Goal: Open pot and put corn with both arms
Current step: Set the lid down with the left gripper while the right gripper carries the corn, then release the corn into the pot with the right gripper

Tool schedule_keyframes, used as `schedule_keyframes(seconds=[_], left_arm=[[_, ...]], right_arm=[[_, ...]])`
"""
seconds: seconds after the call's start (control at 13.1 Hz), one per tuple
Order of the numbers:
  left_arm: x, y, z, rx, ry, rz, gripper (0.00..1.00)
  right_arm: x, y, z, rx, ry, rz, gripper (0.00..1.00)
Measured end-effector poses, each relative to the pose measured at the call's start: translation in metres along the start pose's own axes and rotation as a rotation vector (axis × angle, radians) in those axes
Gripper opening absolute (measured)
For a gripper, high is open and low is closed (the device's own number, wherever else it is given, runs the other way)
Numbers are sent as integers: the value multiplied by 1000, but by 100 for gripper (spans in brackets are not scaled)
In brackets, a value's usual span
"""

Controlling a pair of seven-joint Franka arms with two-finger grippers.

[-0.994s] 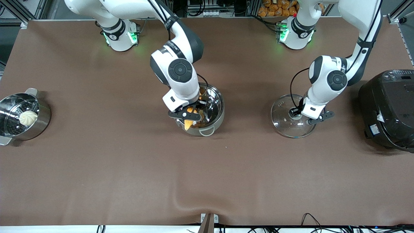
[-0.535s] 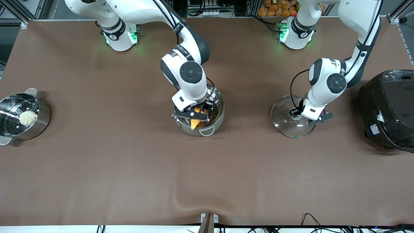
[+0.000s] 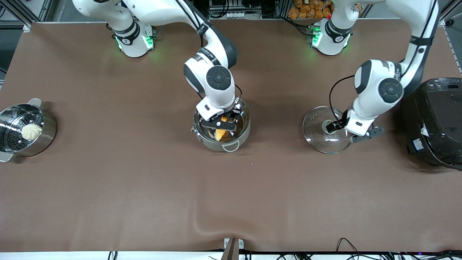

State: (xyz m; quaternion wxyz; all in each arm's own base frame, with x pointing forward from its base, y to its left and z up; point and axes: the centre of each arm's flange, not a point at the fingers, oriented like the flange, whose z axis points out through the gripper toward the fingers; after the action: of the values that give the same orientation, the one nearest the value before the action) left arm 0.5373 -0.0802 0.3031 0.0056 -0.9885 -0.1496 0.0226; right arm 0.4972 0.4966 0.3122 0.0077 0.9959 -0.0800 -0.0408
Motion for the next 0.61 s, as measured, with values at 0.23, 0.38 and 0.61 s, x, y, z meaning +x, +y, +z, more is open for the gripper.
schedule_keyframes(seconds=[0.23,0.38,0.61], left_arm=[[15,-6,-31,22,-44,6,100],[22,-10,-43,24,-53,14,100],[28,-6,-61,22,-47,16,100]], right_arm=[[-1,0,1,-1,0,-1,59],[0,0,-1,2,3,0,80],[13,6,-14,24,23,20,100]])
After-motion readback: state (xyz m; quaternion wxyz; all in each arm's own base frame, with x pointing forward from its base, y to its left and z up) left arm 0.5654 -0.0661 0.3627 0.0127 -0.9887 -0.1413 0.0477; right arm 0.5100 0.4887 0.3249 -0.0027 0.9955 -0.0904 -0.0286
